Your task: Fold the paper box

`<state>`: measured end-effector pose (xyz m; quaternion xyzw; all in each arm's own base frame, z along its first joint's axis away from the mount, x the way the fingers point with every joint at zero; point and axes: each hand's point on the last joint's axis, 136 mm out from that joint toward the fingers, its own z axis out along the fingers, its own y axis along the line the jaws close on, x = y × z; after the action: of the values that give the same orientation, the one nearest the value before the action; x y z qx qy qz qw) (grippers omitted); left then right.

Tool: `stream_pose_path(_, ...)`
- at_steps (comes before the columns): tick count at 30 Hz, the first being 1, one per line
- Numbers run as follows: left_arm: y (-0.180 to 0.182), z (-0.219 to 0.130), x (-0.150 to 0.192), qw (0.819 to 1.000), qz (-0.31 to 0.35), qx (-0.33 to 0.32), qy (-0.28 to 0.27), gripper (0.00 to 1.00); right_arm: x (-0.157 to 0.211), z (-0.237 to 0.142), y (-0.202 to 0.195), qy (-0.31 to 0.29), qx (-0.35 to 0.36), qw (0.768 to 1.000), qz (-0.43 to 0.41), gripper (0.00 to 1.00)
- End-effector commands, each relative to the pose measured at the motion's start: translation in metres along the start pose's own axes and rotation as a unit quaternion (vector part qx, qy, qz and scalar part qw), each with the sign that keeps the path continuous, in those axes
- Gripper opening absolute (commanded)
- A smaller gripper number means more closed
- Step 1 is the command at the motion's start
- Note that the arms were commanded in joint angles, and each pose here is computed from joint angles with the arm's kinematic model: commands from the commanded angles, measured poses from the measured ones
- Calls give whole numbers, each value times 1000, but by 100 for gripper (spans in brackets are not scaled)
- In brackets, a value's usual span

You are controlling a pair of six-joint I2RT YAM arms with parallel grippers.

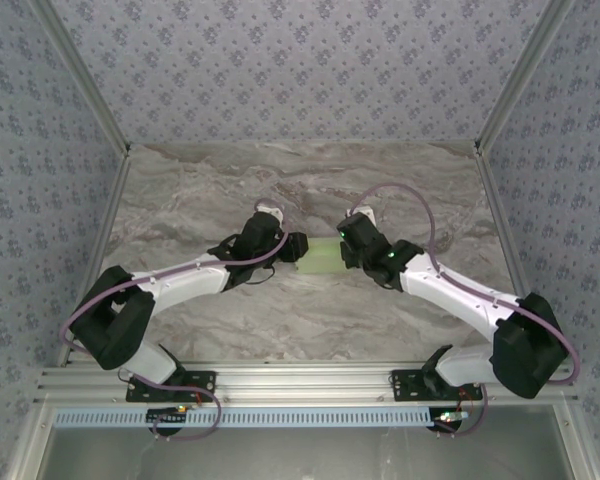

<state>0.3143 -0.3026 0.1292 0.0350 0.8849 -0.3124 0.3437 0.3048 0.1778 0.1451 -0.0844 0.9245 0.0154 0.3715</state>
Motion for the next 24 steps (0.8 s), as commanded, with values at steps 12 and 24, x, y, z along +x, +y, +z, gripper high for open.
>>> stream_pose_path(12, 28, -1, 36, 995, 28, -68, 67, 41, -30, -28, 1, -10, -79, 996, 37, 36)
stream_pose_path(24, 25, -3, 32, 995, 32, -67, 60, 41, -26, 15, -7, 57, -150, 982, 100, 41)
